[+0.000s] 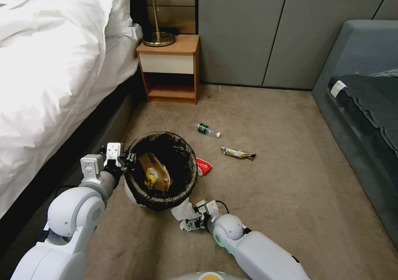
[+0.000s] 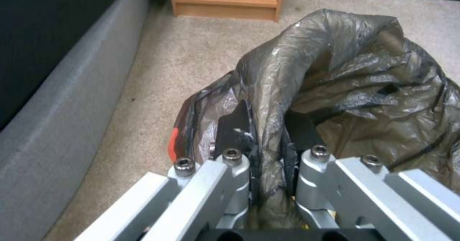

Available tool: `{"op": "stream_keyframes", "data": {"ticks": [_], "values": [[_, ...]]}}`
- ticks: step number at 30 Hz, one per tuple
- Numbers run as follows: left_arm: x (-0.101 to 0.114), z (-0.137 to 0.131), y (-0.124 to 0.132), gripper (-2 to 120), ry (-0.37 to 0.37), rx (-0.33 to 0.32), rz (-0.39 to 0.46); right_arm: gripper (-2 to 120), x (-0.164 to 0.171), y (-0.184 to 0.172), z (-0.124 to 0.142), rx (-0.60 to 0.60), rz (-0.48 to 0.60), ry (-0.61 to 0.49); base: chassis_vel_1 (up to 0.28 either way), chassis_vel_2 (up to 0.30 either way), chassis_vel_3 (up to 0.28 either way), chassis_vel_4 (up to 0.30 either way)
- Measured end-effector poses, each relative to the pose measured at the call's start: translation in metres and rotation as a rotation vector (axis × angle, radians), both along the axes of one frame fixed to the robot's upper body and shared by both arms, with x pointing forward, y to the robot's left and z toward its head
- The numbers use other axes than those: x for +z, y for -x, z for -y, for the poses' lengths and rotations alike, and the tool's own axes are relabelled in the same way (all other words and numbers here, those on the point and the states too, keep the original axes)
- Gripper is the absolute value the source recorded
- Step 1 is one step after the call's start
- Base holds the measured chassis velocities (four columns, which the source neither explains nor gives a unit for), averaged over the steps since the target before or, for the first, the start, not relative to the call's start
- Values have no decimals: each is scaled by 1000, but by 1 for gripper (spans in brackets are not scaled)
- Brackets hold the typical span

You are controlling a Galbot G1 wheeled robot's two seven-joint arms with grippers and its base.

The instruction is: Pick up the trash bin, then pick up the garbage from the floor and place it into the trash bin.

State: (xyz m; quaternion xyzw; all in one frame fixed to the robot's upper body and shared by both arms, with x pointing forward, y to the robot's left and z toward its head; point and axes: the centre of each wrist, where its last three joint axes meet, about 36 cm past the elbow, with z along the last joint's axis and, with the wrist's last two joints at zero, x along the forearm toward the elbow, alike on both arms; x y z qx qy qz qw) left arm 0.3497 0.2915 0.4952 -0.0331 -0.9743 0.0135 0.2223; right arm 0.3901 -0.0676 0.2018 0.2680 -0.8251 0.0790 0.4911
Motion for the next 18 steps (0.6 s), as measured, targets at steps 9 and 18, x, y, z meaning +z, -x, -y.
{"op": "stream_keyframes", "data": {"ticks": [9,18], "values": [[0,0,-1,6,0,-3,1,73,21,9,-5,3,-17,-4,0,0,0,0],[-1,0,-3,6,1,-1,0,47,31,12,-7,7,-32,-24,0,0,0,0]]}}
